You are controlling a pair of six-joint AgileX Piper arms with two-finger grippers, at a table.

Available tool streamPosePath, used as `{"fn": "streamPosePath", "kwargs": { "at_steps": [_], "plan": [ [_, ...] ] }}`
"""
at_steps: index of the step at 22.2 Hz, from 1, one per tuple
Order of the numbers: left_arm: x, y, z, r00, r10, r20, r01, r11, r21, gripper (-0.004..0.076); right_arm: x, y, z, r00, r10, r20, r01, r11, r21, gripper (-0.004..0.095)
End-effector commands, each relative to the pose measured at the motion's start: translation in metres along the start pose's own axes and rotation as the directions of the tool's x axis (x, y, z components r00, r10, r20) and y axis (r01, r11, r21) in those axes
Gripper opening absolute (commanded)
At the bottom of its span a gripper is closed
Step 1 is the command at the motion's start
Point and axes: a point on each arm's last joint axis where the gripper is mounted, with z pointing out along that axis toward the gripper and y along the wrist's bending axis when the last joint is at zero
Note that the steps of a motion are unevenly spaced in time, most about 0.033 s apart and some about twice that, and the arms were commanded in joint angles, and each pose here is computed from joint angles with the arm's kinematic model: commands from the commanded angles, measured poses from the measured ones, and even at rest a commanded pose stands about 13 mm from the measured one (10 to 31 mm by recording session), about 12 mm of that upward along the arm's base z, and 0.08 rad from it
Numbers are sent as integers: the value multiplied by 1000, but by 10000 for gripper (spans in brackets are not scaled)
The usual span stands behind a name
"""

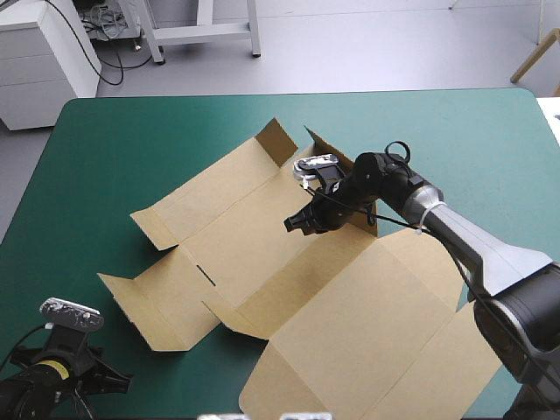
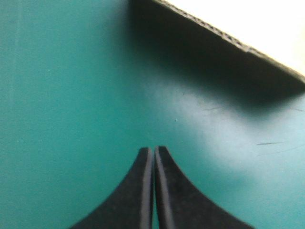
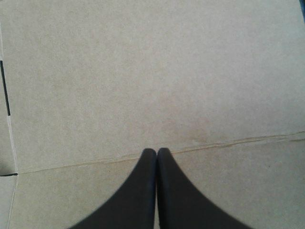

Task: Fold the box

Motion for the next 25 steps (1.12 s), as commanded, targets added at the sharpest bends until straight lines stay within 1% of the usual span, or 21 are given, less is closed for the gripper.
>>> {"fn": "streamPosePath", "kwargs": {
  "at_steps": [1,3,7,9,10,11,13,15,17,21,22,25],
  "plan": [
    [-9,1,-5,998,-11,61,11,1000,-4,-10,-7,12,-33,997,-14,77,14,1000,0,-19],
    [-9,1,-5,998,-11,61,11,1000,-4,-10,-4,13,-42,997,-21,73,20,1000,20,-19],
    [-9,1,-5,998,-11,61,11,1000,-4,-10,0,20,-61,996,-29,80,27,999,24,-19],
    [-9,1,-5,998,-11,61,11,1000,-4,-10,3,20,-71,996,-28,83,23,998,58,-19],
    [-9,1,-5,998,-11,59,11,1000,-4,-10,4,20,-81,997,-30,75,23,995,94,-19],
    [-9,1,-5,998,-11,59,11,1000,-4,-10,5,20,-85,997,-33,68,25,994,109,-19],
    [-9,1,-5,998,-11,59,11,1000,-4,-10,8,23,-104,997,-53,60,43,988,149,-20],
    [-9,1,-5,998,-11,59,11,1000,-4,-10,9,25,-121,994,-63,85,47,982,182,-19],
    [-9,1,-5,998,-11,59,11,1000,-4,-10,10,23,-132,994,-47,103,27,982,188,-19],
    [-9,1,-5,998,-12,59,12,1000,-2,-10,16,5,-159,992,14,128,-41,975,216,-20],
    [-9,1,-5,998,-12,59,12,1000,-2,-10,18,0,-164,991,21,128,-50,973,225,-20],
    [-9,1,-5,998,-12,59,12,1000,-2,-10,24,-9,-187,983,27,184,-74,965,253,-20]
  ]
}}
